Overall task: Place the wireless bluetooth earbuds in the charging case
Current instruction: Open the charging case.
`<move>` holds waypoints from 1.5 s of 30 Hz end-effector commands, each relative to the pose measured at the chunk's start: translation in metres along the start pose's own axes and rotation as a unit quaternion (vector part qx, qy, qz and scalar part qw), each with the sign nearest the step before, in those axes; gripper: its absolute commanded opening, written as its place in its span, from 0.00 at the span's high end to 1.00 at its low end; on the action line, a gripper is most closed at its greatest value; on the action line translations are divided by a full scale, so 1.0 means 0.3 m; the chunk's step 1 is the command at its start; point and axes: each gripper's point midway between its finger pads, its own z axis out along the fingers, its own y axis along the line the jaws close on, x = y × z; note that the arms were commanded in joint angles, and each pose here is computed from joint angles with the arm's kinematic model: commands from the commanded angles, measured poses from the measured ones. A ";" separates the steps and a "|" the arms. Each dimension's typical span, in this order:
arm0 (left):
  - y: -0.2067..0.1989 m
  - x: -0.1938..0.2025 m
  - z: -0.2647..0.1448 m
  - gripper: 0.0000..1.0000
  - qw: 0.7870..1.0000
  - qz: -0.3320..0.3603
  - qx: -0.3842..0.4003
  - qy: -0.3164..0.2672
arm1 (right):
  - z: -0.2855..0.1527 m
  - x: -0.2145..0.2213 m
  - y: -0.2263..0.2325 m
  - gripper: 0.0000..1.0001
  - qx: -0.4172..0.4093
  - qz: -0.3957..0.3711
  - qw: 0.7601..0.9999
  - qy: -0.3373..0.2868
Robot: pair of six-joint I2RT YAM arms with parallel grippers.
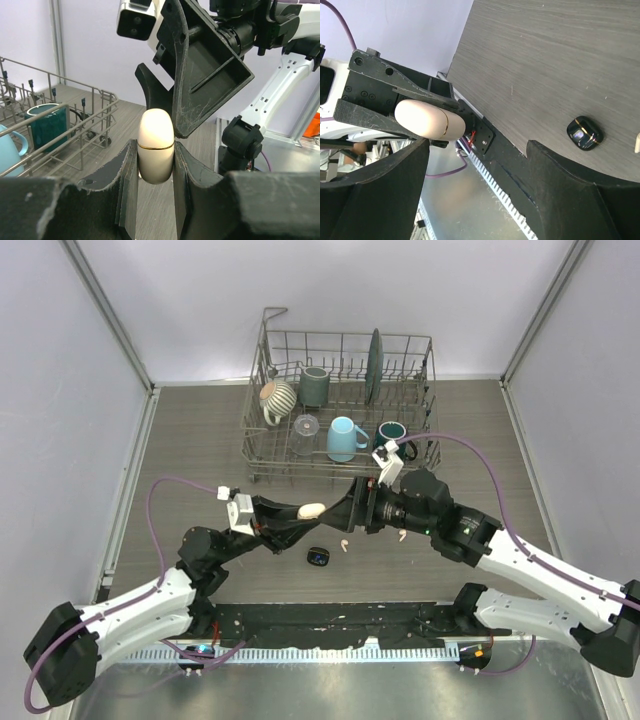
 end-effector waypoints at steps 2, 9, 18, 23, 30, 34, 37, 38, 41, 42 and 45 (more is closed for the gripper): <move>-0.077 -0.091 0.024 1.00 0.998 0.014 0.060 -0.032 | -0.010 -0.057 0.061 0.16 -0.045 0.039 0.997 -0.053; -0.104 -0.070 0.014 1.00 0.997 0.010 0.081 -0.013 | -0.013 -0.068 0.079 0.16 -0.067 0.071 0.993 -0.067; -0.110 -0.059 0.000 1.00 0.996 0.012 0.083 -0.007 | -0.014 -0.076 0.112 0.16 -0.105 0.111 0.985 -0.077; -0.111 -0.056 -0.008 1.00 0.997 0.012 0.081 -0.003 | -0.011 -0.066 0.108 0.16 -0.117 0.128 0.982 -0.076; -0.091 -0.056 -0.020 1.00 0.998 0.018 0.060 -0.008 | -0.028 -0.070 0.141 0.16 -0.151 0.142 0.975 -0.076; -0.054 -0.074 -0.030 0.99 0.999 0.032 0.025 -0.025 | -0.039 -0.066 0.168 0.15 -0.169 0.146 0.973 -0.065; -0.037 -0.079 -0.036 0.99 0.999 0.043 0.010 -0.029 | -0.039 -0.052 0.171 0.15 -0.172 0.145 0.973 -0.054; -0.033 -0.087 -0.036 0.99 0.998 0.046 0.005 -0.033 | -0.037 -0.048 0.169 0.16 -0.171 0.146 0.973 -0.050; -0.026 -0.095 -0.034 0.99 0.998 0.053 0.000 -0.035 | -0.027 -0.030 0.164 0.15 -0.171 0.147 0.974 -0.037; -0.027 -0.097 -0.034 0.99 0.998 0.055 0.001 -0.036 | -0.019 -0.025 0.165 0.15 -0.172 0.149 0.973 -0.033; -0.025 -0.096 -0.028 0.99 0.998 0.054 0.002 -0.033 | -0.014 -0.021 0.181 0.18 -0.186 0.153 0.970 -0.023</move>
